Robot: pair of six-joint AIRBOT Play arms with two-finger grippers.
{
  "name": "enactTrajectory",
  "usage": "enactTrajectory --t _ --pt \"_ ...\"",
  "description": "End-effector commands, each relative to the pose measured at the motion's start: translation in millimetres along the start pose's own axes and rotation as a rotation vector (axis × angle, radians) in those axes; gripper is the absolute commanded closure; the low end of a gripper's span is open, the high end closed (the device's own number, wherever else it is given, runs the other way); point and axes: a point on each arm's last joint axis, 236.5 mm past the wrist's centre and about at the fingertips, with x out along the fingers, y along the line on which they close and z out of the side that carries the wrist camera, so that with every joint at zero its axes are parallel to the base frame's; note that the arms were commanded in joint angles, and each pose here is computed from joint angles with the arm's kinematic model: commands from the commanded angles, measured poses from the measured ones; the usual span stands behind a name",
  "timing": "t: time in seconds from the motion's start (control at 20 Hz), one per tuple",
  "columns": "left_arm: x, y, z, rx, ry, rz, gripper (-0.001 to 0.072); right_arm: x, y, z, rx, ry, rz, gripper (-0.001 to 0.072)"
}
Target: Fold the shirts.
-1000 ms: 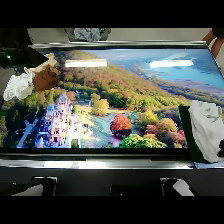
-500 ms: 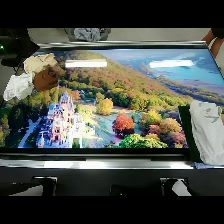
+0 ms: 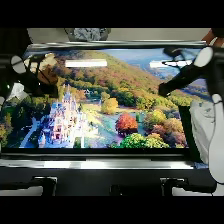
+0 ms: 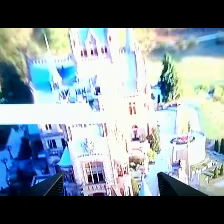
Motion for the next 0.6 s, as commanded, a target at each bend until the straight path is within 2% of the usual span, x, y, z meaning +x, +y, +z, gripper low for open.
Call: enactTrajectory --t 0.0,0.55 --pt "32.7 -10.0 -33.2 -0.037 0.014 -0.032 -0.0007 45.5 67.8 -20.0 -0.041 0.202 0.202 0.0011" --pt "36.0 -9.2 -37.9 -0.032 0.020 -0.028 -0.0007 46.9 64.4 -14.5 -0.008 0.182 0.182 0.0024"
